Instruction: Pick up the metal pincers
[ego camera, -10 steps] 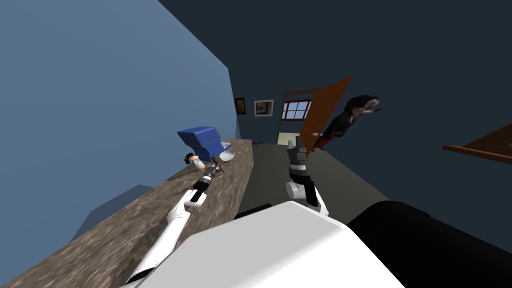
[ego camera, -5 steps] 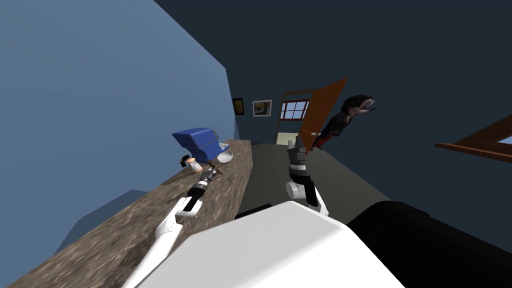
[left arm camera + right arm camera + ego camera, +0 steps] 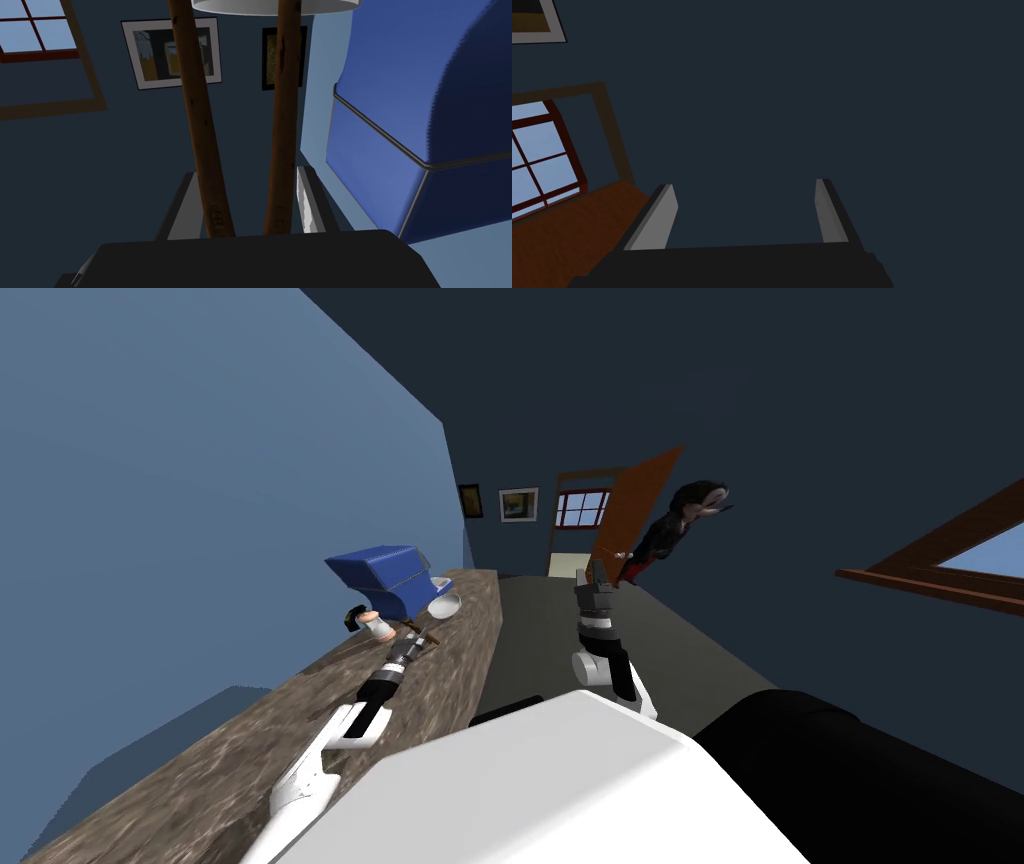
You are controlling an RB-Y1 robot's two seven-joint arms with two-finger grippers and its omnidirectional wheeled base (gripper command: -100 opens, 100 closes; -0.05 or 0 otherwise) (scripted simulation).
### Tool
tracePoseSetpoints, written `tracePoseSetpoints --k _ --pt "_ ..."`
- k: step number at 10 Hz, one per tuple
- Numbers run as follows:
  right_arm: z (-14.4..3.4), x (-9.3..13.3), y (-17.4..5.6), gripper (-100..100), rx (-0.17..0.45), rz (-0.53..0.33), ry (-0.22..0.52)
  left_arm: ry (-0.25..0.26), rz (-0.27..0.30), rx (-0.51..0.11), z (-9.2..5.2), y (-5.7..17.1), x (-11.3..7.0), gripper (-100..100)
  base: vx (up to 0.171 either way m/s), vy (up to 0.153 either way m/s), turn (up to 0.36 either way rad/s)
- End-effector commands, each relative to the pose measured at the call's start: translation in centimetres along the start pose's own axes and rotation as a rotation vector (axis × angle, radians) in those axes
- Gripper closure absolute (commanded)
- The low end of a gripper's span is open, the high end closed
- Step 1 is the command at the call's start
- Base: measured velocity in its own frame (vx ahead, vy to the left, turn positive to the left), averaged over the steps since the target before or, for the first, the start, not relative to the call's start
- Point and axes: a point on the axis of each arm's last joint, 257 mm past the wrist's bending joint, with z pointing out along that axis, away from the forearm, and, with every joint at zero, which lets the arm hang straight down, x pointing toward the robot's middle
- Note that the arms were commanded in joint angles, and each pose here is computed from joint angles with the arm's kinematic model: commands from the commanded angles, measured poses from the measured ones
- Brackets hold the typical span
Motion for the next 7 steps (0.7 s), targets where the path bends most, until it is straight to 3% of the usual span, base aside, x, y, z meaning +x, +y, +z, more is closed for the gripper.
tracePoseSetpoints --k 1,2,7 --pt "0.0 0.0 0.0 0 0.000 0.000 0.000 0.001 0.001 0.002 -1.1 -0.3 -0.1 100 0.027 -0.002 0.010" --pt "0.0 0.0 0.0 0 0.000 0.000 0.000 0.003 0.004 -0.017 -2.0 0.6 -0.5 100 0.050 -0.010 -0.133" --pt "0.0 0.0 0.0 0 0.000 0.000 0.000 0.010 0.007 -0.019 -5.8 -0.3 -1.4 100 0.041 0.007 -0.058"
